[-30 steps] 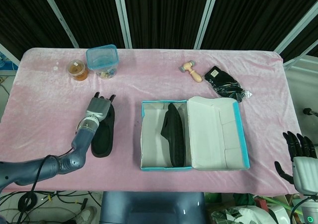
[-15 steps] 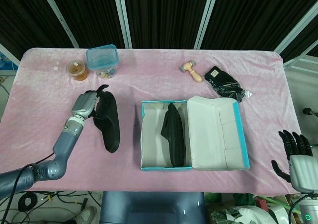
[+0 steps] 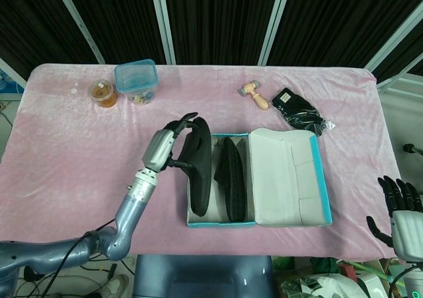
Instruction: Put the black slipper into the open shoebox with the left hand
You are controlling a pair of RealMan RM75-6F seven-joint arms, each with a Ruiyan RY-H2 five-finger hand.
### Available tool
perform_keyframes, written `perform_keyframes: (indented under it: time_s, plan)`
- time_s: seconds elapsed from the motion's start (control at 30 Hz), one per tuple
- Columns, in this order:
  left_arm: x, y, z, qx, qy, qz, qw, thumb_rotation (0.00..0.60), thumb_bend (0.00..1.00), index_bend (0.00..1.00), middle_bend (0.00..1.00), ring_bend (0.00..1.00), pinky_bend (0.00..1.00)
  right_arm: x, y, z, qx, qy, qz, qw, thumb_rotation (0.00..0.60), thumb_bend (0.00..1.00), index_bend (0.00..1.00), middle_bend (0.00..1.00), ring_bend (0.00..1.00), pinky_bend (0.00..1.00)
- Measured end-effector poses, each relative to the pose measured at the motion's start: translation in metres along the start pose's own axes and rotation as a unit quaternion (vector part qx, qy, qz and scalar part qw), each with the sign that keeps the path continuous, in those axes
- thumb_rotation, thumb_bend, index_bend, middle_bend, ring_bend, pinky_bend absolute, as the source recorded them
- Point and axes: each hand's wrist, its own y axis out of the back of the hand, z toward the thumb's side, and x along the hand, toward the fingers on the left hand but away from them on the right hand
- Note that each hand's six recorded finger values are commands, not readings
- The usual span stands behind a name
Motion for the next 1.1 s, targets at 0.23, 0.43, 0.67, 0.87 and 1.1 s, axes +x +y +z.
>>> perform_keyframes:
  time_s: [0.23,0.43,0.67,0.87,1.1]
  plan:
    - [0.006,-0.029,0.012,0.032,-0.041,0.01,0.9986,0.6,0.0,0.12,0.45,0.24,0.21,0.003,0.003,-0.004,0.001,-0.005,-0.003,1.0,0.6,0.24,0.03,0.06,0.0,0.06]
    - [0.006,-0.035,0.012,0.037,-0.064,0.029,0.9968,0.6,0.0,0.12,0.45,0.24,0.21,0.003,0.002,-0.006,-0.001,-0.007,-0.004,1.0,0.6,0.24,0.03,0.06,0.0,0.05]
    - [0.001,-0.043,0.006,0.069,-0.099,0.034,0.9922,0.6,0.0,0.1,0.45,0.24,0.21,0.003,0.002,-0.007,-0.003,-0.007,-0.005,1.0,0.6,0.24,0.03,0.06,0.0,0.05]
    - [-0.005,-0.052,-0.002,0.105,-0.12,0.032,0.9867,0.6,0.0,0.09,0.45,0.24,0.22,0.002,0.002,-0.006,-0.002,-0.006,-0.004,1.0,0.6,0.24,0.03,0.06,0.0,0.06]
    - [-0.011,-0.07,-0.018,0.108,-0.103,0.001,0.9888,0.6,0.0,0.07,0.45,0.24,0.22,0.003,0.001,-0.005,-0.001,-0.006,-0.002,1.0,0.6,0.24,0.03,0.06,0.0,0.06]
